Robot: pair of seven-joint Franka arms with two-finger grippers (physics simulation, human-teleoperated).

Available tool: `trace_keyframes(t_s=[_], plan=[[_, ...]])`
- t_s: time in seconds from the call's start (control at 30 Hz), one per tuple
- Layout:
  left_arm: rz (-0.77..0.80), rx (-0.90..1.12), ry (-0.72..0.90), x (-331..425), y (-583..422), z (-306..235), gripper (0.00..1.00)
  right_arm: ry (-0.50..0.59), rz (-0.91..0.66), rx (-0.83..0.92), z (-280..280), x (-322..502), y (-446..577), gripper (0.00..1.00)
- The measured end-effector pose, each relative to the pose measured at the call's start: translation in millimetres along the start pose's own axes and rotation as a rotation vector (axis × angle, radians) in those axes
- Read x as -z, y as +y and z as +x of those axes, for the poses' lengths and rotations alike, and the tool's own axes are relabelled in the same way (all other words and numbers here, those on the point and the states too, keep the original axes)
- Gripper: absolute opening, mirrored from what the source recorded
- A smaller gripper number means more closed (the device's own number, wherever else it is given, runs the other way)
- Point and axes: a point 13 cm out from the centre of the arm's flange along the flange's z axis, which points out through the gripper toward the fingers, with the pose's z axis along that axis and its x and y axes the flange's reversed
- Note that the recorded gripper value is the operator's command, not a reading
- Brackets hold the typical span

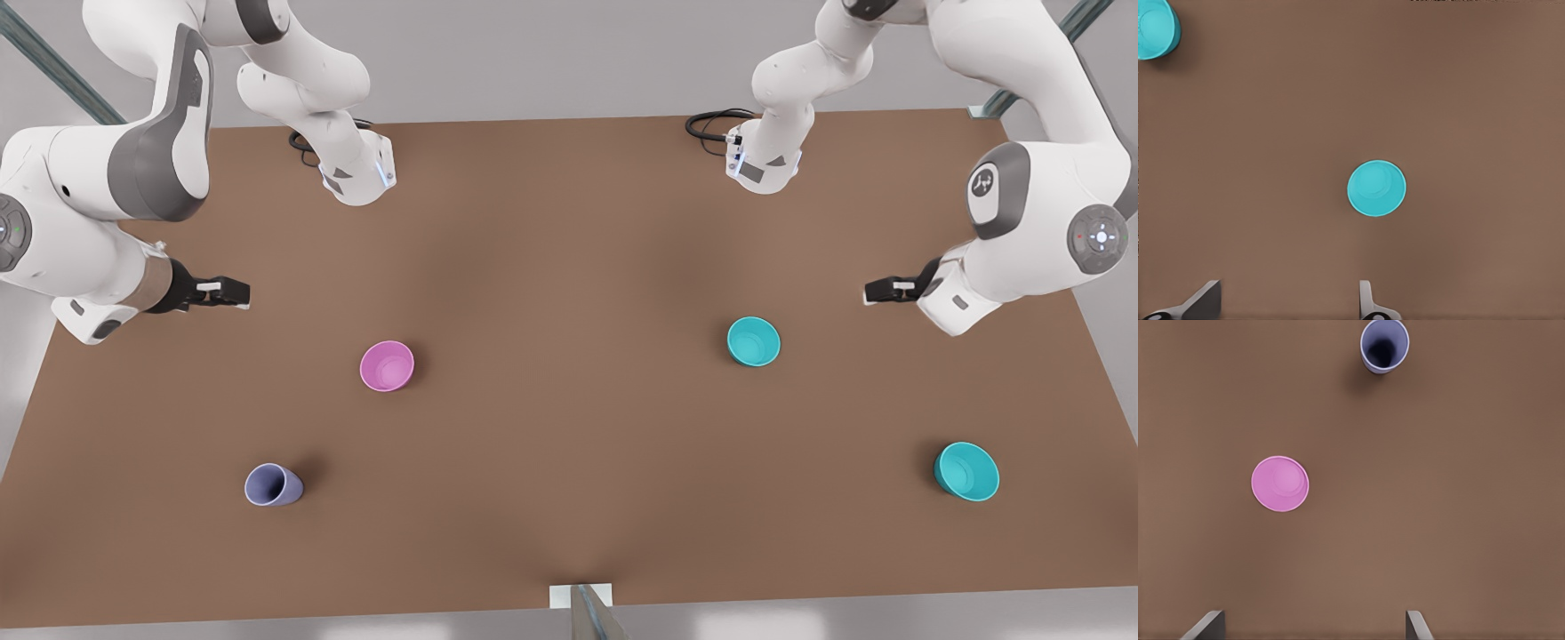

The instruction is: Stack the blue bowl on the pink bowl

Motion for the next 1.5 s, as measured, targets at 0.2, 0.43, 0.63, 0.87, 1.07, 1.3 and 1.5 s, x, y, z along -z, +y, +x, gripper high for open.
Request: trace_keyframes(t_s=[0.2, 0.43, 0.63, 0.87, 1.07, 1.3, 1.5], plan=[[0.006, 0.017, 0.002, -1.0, 10.3, -0.7, 1.00, 0.102, 0.006, 0.034, -20.4, -54.9, 20.0, 1.00], [0.017, 0.032, 0.002, -12.6, 21.9, -12.2, 1.00, 0.245, -0.040, 0.029, -38.6, -245.8, 39.3, 1.00], [0.016, 0.034, -0.026, -2.5, 23.3, -15.7, 1.00, 0.141, -0.084, -0.022, -48.0, -318.4, 42.9, 1.00], [0.016, 0.035, -0.030, -1.1, 24.9, -16.0, 1.00, 0.020, -0.112, -0.066, -75.1, -359.5, 52.6, 1.00], [0.017, 0.037, -0.025, -2.6, 26.2, -15.6, 1.00, -0.016, -0.141, -0.097, -91.5, -390.2, 72.1, 1.00], [0.018, 0.040, -0.024, -2.7, 28.5, -15.3, 1.00, -0.036, -0.175, -0.120, -91.2, -380.9, 79.8, 1.00], [0.019, 0.041, -0.024, -2.6, 29.3, -15.2, 1.00, 0.020, -0.176, -0.124, -65.9, -398.8, 78.6, 0.91]])
